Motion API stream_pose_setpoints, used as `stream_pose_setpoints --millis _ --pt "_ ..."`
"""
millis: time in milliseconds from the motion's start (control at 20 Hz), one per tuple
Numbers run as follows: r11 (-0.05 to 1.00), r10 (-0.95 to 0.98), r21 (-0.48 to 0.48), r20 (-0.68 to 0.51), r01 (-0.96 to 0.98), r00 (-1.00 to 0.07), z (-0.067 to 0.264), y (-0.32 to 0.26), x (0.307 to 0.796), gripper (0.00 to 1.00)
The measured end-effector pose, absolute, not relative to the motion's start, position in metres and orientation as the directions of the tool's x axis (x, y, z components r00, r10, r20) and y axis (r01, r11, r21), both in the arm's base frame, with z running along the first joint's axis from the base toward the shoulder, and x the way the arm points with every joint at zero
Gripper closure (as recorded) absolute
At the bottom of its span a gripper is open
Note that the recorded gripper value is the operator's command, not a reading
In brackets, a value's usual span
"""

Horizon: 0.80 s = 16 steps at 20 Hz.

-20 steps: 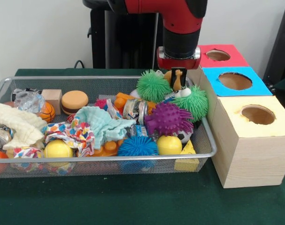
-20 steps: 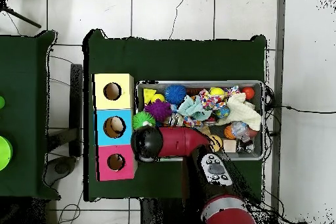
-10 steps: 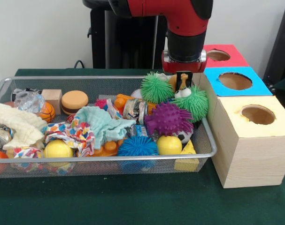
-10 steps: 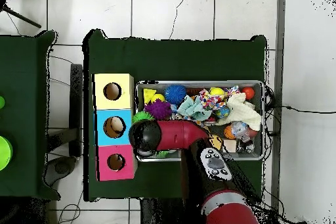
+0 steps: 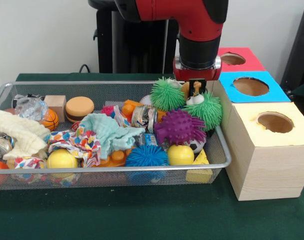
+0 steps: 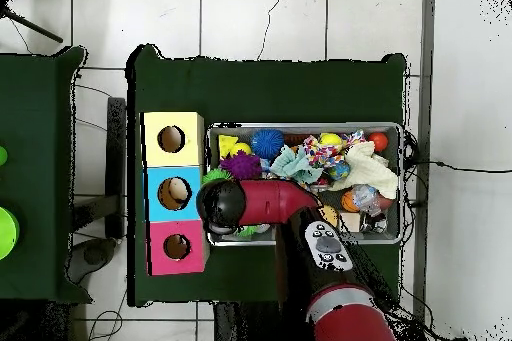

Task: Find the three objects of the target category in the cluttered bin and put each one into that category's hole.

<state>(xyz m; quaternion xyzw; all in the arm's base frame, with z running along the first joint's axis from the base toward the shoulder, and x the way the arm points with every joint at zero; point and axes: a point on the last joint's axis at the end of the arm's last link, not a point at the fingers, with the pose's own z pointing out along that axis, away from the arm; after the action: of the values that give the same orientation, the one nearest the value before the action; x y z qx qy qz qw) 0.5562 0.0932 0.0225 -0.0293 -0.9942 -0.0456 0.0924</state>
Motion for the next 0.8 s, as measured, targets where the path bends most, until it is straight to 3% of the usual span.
stream_pose_setpoints --millis 800 --pt "0.997 0.042 0.06 0.236 0.058 -0.971 0.064 0.087 0.562 1.0"
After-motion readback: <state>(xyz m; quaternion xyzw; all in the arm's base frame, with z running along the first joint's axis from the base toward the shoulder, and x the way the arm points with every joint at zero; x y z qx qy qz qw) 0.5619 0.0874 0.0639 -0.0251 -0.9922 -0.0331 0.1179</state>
